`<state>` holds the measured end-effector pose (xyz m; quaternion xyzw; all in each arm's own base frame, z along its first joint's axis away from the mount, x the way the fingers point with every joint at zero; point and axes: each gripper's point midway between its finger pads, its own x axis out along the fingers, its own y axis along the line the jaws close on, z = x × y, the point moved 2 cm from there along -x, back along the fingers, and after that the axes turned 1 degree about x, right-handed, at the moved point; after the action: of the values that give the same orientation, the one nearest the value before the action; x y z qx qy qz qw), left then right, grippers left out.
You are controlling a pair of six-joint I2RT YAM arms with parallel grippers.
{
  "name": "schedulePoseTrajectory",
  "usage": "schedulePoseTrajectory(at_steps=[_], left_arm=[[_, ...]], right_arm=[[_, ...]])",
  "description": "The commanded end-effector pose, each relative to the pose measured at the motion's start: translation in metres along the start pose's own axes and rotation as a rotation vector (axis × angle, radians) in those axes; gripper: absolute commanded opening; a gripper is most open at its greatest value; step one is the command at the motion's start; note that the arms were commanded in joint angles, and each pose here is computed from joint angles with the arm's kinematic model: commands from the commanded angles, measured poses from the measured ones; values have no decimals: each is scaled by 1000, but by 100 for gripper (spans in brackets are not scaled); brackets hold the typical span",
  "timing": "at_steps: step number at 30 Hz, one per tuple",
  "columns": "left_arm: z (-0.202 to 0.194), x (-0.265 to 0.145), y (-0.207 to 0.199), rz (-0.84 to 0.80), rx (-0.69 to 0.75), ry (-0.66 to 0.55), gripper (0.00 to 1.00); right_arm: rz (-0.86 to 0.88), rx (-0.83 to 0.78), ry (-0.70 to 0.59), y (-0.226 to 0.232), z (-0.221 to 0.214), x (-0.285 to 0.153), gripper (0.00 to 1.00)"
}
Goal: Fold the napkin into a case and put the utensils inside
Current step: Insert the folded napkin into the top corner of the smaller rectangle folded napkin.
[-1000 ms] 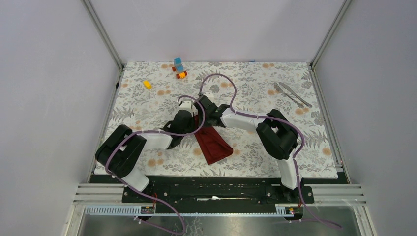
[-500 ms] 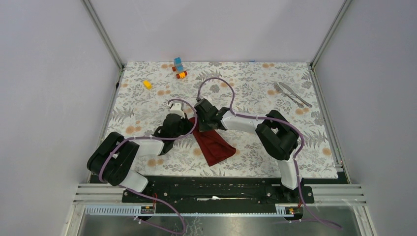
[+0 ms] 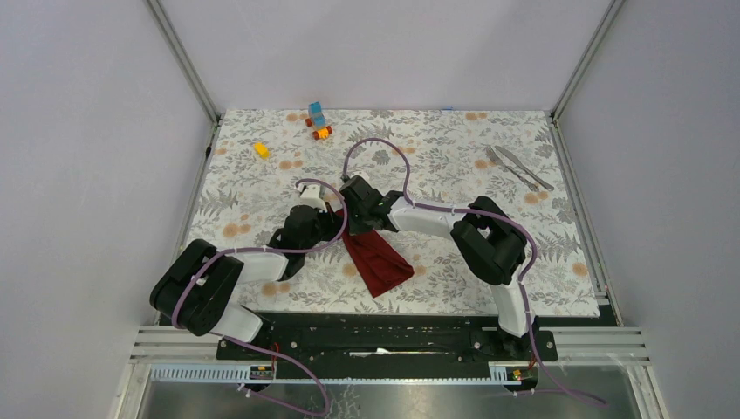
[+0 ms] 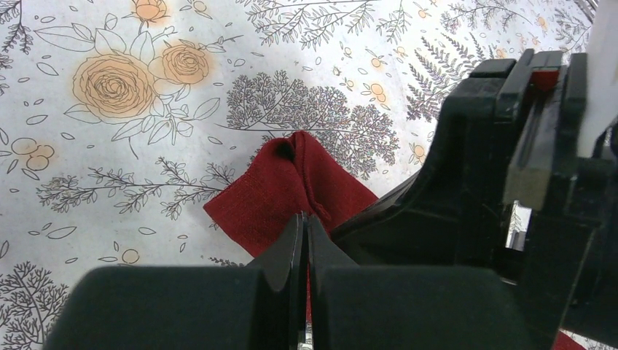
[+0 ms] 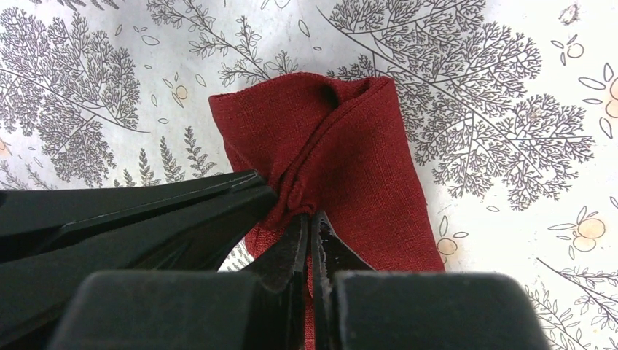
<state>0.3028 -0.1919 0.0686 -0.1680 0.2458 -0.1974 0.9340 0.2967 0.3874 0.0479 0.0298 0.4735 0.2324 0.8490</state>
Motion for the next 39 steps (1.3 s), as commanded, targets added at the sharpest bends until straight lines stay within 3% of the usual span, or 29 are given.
schedulePoseTrajectory(at_steps=[1,19,26,32,39], left_arm=[[22,-3,-11,-43,-13,-78,0],[33,-6,-17,-118,-42,-71,0],[32,-9,-21,-143,-56,-64,0],[12,-5,-7,-87,-85,-13,0],[1,-5,6,-29,-106,7,0]], right_arm=[[15,-40,13,14,-2,1,0],[-73,-170,34,1,-14,7,0],[-59,-172,-9,13,7,4,0],[86,-45,-93,40,38,-5,0],[259,146,-160,36,53,4,0]])
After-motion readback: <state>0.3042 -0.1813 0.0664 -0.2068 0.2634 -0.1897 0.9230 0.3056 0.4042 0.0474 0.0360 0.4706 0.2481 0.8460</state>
